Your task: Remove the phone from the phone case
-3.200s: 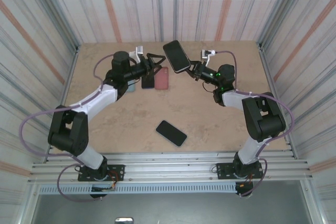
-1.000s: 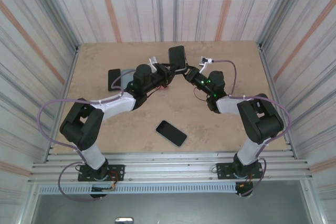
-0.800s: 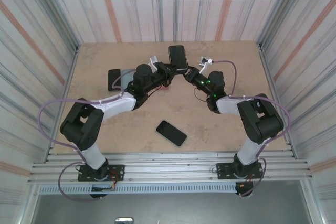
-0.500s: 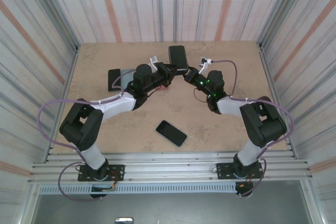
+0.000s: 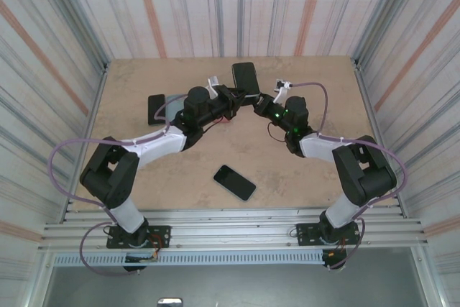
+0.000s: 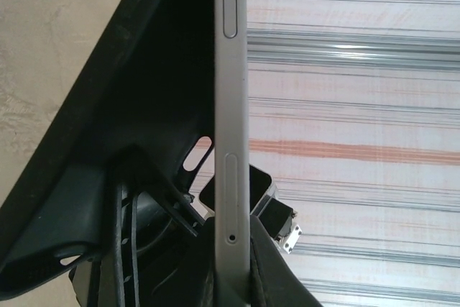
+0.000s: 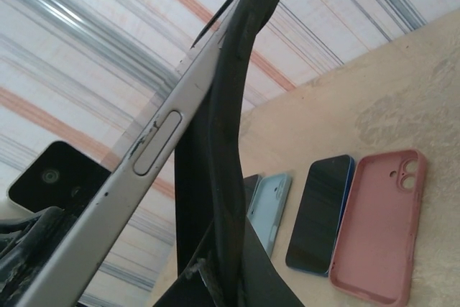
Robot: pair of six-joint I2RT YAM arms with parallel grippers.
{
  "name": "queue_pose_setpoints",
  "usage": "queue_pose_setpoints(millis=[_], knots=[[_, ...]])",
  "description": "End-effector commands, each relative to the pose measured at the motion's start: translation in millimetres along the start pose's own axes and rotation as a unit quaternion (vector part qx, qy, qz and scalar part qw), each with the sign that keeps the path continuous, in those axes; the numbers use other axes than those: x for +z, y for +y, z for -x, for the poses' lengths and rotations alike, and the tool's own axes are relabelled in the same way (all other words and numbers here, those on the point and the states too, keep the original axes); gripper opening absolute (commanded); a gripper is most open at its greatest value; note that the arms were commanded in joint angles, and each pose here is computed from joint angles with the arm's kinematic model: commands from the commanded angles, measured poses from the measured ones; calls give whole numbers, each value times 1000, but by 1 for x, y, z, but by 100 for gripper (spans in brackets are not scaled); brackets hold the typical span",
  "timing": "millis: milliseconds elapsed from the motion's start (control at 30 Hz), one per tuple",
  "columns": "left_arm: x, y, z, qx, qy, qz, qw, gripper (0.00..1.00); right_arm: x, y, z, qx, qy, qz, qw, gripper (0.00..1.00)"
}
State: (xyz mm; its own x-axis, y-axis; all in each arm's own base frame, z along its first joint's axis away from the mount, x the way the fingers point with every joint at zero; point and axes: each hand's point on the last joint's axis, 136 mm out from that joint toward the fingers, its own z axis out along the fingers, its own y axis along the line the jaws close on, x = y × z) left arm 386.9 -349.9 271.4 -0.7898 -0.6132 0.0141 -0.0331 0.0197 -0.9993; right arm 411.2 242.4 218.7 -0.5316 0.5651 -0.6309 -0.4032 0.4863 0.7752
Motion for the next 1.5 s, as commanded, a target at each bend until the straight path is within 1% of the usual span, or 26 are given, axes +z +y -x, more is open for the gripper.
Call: queue_pose_setpoints(millis=[0, 133, 267, 433, 633, 733, 867, 1000, 1200, 1467], knots=[[-14, -87, -18, 51, 26, -113, 992, 3, -3, -28, -2, -5, 0, -50, 999, 4], [-4, -86, -24, 36, 35, -123, 991, 3, 10, -15, -11, -8, 8, -30, 999, 4], [5, -96, -35, 32, 52, -139, 988, 2, 17, -13, -16, -11, 6, -27, 1000, 3], [5, -108, -36, 39, 57, -149, 986, 2, 10, -29, -14, -10, -9, -55, 998, 3], [1, -95, -32, 40, 62, -131, 989, 2, -10, -50, 0, -13, -17, -102, 995, 3], [0, -78, -30, 51, 84, -103, 990, 2, -22, -61, 4, -12, -14, -124, 992, 4], [-4, -42, -24, 69, 103, -52, 991, 2, -43, -83, 6, 1, -14, -159, 987, 4], [-2, -6, -19, 98, 124, 1, 987, 2, -58, -99, 8, 11, -15, -180, 983, 4], [12, 51, -7, 121, 137, 73, 980, 2, -69, -112, 11, 25, -18, -193, 981, 5], [35, 105, 9, 118, 137, 121, 976, 2, -66, -125, 4, 48, -12, -192, 980, 6]])
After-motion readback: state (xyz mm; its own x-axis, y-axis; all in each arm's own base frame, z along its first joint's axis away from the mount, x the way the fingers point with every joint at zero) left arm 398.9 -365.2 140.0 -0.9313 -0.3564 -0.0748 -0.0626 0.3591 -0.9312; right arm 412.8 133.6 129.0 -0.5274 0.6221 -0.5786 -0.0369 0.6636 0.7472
